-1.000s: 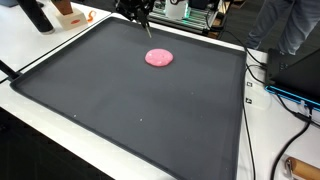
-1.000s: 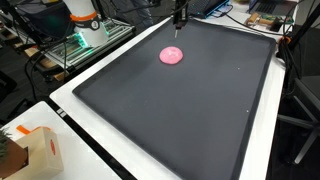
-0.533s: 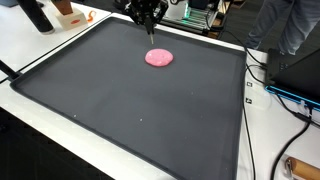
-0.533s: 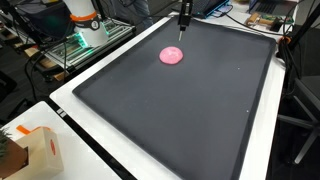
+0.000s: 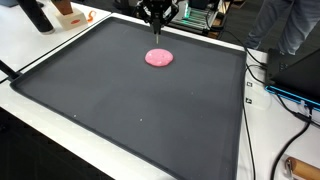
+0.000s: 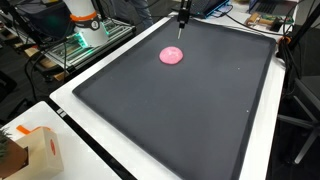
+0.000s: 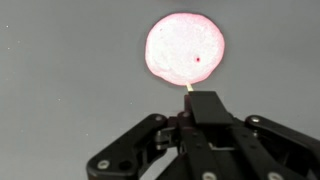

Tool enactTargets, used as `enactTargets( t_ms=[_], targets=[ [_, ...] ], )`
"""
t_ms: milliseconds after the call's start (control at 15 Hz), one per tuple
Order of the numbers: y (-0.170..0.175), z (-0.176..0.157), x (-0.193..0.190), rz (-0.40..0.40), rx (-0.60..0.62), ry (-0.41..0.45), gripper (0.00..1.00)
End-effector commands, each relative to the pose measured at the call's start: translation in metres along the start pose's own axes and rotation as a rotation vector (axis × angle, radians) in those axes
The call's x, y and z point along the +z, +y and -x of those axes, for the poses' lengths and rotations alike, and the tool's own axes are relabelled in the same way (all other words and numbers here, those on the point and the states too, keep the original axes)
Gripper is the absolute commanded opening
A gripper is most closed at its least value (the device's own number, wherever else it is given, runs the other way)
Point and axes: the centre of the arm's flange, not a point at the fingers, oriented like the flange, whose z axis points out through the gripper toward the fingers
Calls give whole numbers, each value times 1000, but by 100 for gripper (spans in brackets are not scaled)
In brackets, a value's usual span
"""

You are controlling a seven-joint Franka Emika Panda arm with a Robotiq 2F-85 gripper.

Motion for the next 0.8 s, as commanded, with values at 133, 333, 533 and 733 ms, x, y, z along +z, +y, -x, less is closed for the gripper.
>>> enactTargets(
  t_ms=[133,333,533,733],
  targets=[
    [-1,1,-1,1,7,1,12],
    [-1,1,-1,1,8,0,12],
    [-8,-2,-1,41,-16,-8,3],
    [-35,-11,-3,124,-91,-48,3]
  ],
)
